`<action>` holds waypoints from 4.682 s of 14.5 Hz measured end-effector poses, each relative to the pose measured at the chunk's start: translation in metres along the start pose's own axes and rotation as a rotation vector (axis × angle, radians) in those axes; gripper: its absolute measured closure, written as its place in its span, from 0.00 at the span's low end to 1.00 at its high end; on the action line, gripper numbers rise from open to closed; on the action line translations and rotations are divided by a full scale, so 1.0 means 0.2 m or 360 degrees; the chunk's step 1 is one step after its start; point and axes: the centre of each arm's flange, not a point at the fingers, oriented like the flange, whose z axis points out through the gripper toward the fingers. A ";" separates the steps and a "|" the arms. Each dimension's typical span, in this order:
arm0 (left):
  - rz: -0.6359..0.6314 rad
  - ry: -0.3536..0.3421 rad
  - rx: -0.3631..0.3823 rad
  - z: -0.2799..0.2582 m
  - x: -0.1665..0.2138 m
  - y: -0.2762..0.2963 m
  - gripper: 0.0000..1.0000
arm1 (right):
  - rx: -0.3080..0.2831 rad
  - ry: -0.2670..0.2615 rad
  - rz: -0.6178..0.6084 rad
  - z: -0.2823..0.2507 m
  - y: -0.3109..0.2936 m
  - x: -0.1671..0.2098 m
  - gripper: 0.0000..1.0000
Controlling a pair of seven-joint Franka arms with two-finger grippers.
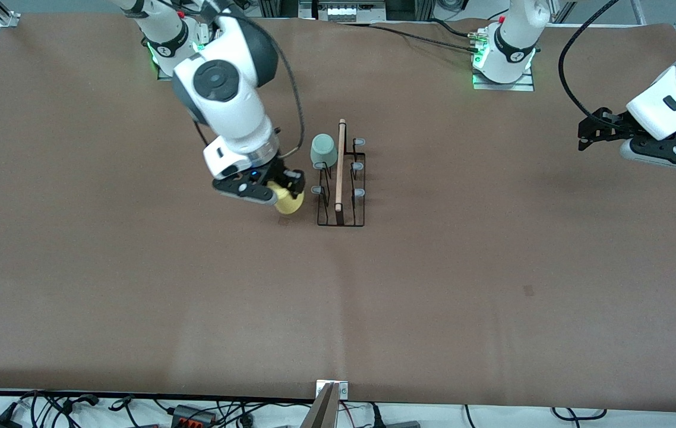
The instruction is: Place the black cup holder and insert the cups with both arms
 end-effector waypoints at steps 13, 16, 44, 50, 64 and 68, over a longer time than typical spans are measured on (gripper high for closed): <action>0.0001 0.0000 0.0000 0.00 0.00 0.00 0.00 | 0.0011 0.0057 0.0019 0.19 -0.13 -0.14 0.33; 0.0001 0.0000 0.0000 0.00 0.00 0.00 0.00 | 0.0012 0.0057 0.0015 0.21 -0.13 -0.14 0.33; 0.0000 0.0000 0.0000 0.00 0.00 0.00 0.00 | -0.0152 -0.0021 -0.0030 -1.02 1.89 1.04 0.00; 0.0000 0.0000 0.0000 0.00 0.00 0.00 0.00 | -0.0237 -0.0080 -0.0034 -1.24 1.92 1.01 0.00; -0.0148 -0.0008 -0.0007 0.01 -0.04 -0.19 0.00 | -0.0261 -0.0239 -0.0295 -1.17 1.96 1.01 0.00; -0.0222 -0.0015 -0.0010 0.01 -0.06 -0.26 0.00 | -0.0265 -0.0235 -0.0293 -1.18 1.97 1.01 0.00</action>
